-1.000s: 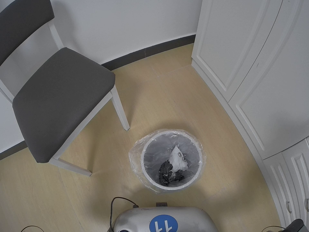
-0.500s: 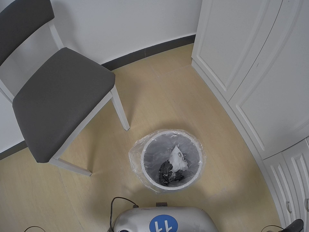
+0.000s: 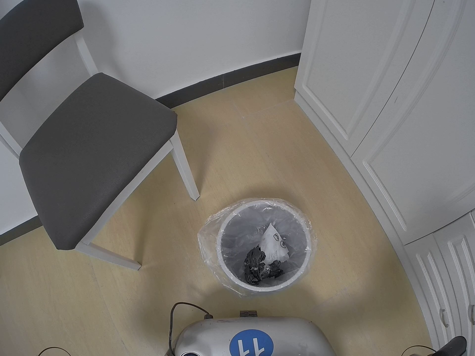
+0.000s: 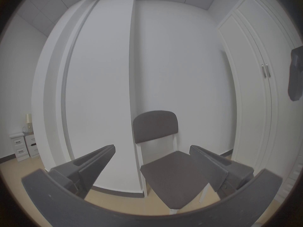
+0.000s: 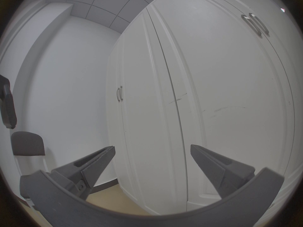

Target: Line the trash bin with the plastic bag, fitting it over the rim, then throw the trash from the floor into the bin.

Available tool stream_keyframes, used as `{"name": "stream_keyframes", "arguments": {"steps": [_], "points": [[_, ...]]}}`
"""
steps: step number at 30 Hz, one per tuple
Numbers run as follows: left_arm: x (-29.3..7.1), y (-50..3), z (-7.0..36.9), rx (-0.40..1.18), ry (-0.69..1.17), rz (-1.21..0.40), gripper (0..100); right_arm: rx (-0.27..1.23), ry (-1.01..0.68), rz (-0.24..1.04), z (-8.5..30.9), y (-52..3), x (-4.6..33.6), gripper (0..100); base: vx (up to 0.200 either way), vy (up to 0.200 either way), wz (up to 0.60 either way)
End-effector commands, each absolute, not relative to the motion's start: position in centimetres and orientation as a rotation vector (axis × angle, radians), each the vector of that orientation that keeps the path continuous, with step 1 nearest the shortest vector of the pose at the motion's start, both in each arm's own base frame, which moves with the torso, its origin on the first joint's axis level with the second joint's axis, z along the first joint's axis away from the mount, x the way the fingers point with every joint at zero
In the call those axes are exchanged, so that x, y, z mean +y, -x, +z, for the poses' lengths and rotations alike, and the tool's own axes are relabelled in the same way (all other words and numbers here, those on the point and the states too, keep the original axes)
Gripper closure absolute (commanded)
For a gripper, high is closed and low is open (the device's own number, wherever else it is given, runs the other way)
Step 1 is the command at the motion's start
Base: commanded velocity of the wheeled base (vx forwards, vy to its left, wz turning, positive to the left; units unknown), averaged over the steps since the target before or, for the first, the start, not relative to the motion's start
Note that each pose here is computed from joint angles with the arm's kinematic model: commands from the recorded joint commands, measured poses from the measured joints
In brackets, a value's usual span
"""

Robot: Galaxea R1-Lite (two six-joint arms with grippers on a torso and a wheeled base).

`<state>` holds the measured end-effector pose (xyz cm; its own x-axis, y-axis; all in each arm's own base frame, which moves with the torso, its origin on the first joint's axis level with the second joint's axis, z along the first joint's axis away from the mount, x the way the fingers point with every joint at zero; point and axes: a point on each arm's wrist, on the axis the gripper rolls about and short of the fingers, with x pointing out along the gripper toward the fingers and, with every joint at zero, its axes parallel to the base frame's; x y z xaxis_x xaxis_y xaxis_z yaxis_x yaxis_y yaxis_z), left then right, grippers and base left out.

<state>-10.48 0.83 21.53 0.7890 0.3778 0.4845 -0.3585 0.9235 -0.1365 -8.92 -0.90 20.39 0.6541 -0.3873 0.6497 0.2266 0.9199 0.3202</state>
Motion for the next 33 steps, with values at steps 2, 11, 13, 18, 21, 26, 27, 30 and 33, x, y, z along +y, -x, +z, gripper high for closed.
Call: {"name": "stream_keyframes", "arguments": {"steps": [2, 11, 13, 18, 21, 26, 27, 30, 33], "points": [[0.9, 10.2, 20.4, -0.491, 0.089, 0.370, 0, -0.800, -0.232, -0.345, 19.9, 8.8, -0.9, 0, 0.000, 0.000, 0.00], [0.7, 6.3, 15.9, -0.295, 0.063, 0.301, 0, -0.799, -0.219, -0.335, 17.9, 7.2, -0.9, 0, 0.000, 0.000, 0.00], [0.6, 5.0, 14.1, -0.255, 0.051, 0.268, 0, -0.797, -0.218, -0.333, 17.5, 7.0, -0.9, 0, 0.000, 0.000, 0.00], [0.4, 3.0, 10.8, -0.222, 0.039, 0.163, 0, -0.802, -0.213, -0.323, 16.6, 6.4, -0.8, 0, 0.000, 0.000, 0.00], [0.4, 2.4, 9.2, -0.159, 0.029, 0.143, 0, -0.803, -0.200, -0.300, 15.8, 5.9, -0.8, 0, 0.000, 0.000, 0.00], [0.3, 2.3, 8.2, -0.067, 0.052, 0.120, 0, -0.754, -0.170, -0.239, 14.5, 5.1, -0.6, 0, 0.000, 0.000, 0.00], [0.3, 2.3, 8.1, -0.057, 0.061, 0.107, 0, -0.737, -0.166, -0.235, 14.4, 5.0, -0.6, 0, 0.000, 0.000, 0.00], [0.2, 2.3, 8.0, -0.042, 0.068, 0.068, 0, -0.665, -0.145, -0.220, 13.8, 4.5, -0.6, 0, 0.000, 0.000, 0.00], [0.1, 2.3, 7.9, -0.034, 0.067, 0.048, 0, -0.572, -0.126, -0.198, 13.0, 3.9, -0.5, 0, 0.000, 0.000, 0.00]]}}
